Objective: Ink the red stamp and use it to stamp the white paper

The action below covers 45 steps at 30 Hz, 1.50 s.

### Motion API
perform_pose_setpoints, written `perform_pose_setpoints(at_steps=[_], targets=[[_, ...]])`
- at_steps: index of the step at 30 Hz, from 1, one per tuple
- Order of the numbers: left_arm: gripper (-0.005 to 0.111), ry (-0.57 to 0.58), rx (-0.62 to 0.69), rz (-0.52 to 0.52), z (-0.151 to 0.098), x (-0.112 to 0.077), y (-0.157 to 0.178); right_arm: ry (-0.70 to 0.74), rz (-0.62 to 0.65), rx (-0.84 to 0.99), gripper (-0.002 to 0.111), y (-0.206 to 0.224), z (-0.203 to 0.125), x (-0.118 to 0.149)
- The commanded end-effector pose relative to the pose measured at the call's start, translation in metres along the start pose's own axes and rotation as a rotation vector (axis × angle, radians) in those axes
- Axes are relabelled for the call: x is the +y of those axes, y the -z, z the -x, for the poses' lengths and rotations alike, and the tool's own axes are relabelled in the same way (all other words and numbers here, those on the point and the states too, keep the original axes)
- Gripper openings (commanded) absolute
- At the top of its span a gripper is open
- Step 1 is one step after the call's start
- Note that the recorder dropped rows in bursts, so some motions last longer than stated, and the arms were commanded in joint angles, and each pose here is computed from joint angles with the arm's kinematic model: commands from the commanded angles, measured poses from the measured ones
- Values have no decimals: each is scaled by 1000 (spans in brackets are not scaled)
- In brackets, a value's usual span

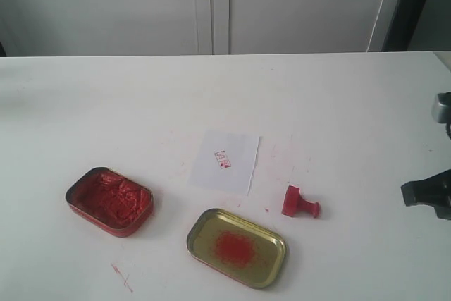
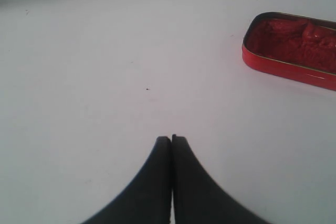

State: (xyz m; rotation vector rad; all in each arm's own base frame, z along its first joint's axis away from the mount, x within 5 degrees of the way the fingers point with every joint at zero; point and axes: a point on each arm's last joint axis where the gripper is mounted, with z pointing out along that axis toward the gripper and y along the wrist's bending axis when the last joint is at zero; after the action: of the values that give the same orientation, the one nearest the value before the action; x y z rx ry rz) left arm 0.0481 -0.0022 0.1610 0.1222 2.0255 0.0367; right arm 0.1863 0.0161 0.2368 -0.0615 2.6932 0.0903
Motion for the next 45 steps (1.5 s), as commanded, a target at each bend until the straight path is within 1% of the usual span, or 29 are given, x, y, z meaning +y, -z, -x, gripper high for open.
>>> perform_pose_setpoints(at_steps=[1, 6, 10, 16, 24, 31, 45], targets=[[0, 2, 12, 0, -4, 0, -1, 10, -13, -107, 0, 25, -6, -1], [0, 2, 12, 0, -4, 0, -1, 17, -11, -233, 0, 49, -16, 0], [0, 2, 12, 0, -4, 0, -1, 20, -10, -340, 0, 63, -33, 0], [0, 2, 12, 0, -4, 0, -1, 25, -8, -468, 0, 77, -58, 0], [0, 2, 12, 0, -4, 0, -1, 30, -5, -603, 0, 92, -77, 0], [0, 2, 12, 0, -4, 0, -1, 30, -3, -685, 0, 100, -80, 1], [0, 2, 12, 0, -4, 0, -1, 29, -1, -683, 0, 100, -81, 1]])
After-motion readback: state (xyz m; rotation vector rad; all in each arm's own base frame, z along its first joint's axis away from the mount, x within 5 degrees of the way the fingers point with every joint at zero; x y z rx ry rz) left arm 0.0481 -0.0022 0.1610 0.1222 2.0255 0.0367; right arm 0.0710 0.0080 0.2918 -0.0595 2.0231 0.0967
